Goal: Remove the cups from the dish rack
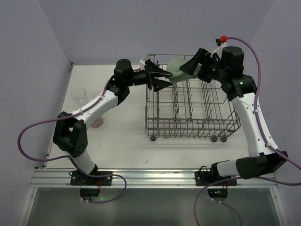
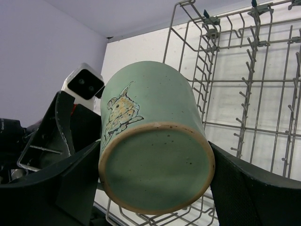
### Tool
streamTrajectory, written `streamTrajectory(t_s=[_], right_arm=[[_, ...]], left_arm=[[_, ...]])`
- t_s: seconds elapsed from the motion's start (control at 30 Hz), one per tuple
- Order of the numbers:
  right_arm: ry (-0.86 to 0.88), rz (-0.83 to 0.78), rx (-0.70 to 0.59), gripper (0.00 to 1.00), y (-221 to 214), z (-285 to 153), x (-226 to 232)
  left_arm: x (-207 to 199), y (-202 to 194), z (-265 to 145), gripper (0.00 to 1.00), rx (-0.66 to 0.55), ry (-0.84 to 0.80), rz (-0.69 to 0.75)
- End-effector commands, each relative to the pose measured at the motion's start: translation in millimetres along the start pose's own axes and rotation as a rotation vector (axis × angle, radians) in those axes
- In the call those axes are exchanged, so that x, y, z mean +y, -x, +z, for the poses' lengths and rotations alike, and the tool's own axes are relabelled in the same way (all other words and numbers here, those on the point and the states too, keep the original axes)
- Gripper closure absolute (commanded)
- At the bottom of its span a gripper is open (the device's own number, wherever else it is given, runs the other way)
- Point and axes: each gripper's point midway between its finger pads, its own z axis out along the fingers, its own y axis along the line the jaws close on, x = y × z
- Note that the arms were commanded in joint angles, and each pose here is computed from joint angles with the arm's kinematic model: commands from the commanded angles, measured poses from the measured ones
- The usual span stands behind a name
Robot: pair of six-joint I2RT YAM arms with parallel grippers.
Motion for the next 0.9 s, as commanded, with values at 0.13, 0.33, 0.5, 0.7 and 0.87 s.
streamTrajectory(t_s=[0.13,0.33,0.5,0.7,0.87], right_arm=[[0.215,-0.091,-0.132,1.00,28,-29,54],[0.242,-0.100,-0.131,1.00,26,-32,59],[0.242,-0.101,-0.126,1.00,24,-32,58],[0.244,-0.102,-0.116,1.00,22,-29,56],[0.254,-0.108,-0.103,1.00,17,-28,56]], left_arm=[[-41,-17,5,0.51,0.098,-0.033,-0.313],[-45,-17,8,0.57,0.106,-0.055,-0.314],[-48,-22,12,0.62,0.119,-0.063,-0.312],[-52,-26,14,0.62,0.133,-0.086,-0.316],[-54,-29,14,0.63,0.142,-0.103,-0.314]])
